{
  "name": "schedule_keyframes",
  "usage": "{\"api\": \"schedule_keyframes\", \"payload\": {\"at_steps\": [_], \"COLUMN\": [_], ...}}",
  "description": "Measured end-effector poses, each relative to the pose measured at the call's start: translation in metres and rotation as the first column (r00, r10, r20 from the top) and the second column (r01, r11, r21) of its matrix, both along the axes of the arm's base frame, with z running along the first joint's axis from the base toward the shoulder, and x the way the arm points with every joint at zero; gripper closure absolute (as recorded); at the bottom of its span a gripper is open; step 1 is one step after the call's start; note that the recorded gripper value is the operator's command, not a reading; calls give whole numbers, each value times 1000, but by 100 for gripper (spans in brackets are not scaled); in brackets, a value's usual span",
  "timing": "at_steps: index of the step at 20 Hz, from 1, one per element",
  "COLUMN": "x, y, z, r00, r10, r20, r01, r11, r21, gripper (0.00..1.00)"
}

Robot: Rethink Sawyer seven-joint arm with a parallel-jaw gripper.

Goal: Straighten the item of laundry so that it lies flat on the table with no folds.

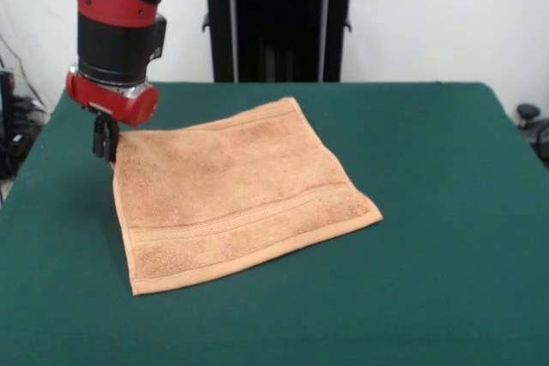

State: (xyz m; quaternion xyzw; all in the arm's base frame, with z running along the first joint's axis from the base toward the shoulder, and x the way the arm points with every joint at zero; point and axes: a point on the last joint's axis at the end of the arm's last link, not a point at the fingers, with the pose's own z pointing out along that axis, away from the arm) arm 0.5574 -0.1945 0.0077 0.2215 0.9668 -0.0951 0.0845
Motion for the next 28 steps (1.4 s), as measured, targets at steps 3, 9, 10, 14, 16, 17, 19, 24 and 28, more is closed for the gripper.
{"api": "schedule_keyframes", "payload": {"at_steps": [3, 9, 10, 14, 16, 17, 19, 24, 28], "x": [0, 0, 0, 0, 0, 0, 0, 1, 2], "y": [0, 0, 0, 0, 0, 0, 0, -2, -3], "z": [0, 0, 0, 0, 0, 0, 0, 4, 7], "r00": [1000, 1000, 1000, 1000, 1000, 1000, 1000, 1000, 1000], "r10": [0, 0, 0, 0, 0, 0, 0, -1, -1], "r20": [0, 0, 0, 0, 0, 0, 0, 4, 5], "r01": [0, 0, 0, 0, 0, 0, 0, 1, 2], "r11": [1000, 1000, 1000, 1000, 1000, 1000, 1000, 1000, 1000], "r21": [0, 0, 0, 0, 0, 0, -1, -6, -10], "gripper": [0, 0, 0, 0, 0, 0, 0, 0, 0]}}
